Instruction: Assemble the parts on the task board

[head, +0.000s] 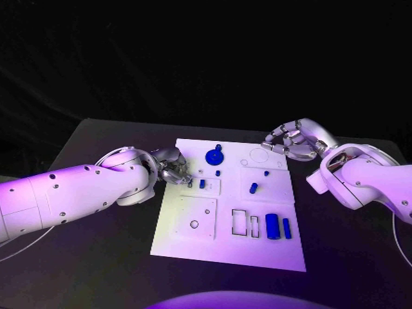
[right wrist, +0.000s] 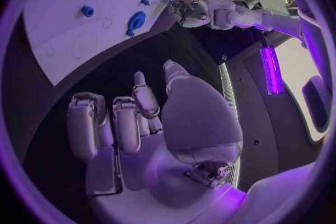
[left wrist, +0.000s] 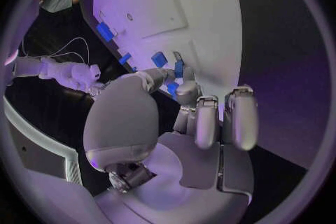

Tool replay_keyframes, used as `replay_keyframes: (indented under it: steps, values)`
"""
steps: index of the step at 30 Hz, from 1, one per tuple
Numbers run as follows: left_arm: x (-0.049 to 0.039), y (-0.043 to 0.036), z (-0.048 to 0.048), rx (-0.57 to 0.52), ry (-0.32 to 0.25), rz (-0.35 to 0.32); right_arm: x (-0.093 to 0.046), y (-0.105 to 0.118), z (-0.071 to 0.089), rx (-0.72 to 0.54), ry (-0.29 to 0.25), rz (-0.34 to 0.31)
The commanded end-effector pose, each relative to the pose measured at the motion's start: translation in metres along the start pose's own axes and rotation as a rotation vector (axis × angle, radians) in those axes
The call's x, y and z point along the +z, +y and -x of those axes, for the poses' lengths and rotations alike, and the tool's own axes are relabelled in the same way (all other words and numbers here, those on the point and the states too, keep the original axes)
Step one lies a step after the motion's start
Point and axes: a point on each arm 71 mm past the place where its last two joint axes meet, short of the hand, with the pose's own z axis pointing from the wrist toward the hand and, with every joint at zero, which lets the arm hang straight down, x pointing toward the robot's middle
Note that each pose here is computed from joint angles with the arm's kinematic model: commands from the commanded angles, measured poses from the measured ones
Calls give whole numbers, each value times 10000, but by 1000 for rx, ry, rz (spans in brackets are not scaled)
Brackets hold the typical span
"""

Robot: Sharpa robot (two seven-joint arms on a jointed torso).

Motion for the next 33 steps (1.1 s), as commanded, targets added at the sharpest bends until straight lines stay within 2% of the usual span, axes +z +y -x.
replay_keyframes:
  steps: [1, 7, 13, 33]
  values:
    - [7, -10, -44, 24, 56, -2, -2, 10, -7, -1, 3, 10]
    - [8, 7, -89, 29, 119, 23, -2, 9, -6, -2, 3, 10]
    - [8, 20, -108, 28, 145, 51, -2, 9, -6, -2, 3, 10]
    - [17, 22, -114, -5, 149, 95, -3, 8, -4, -2, 1, 11]
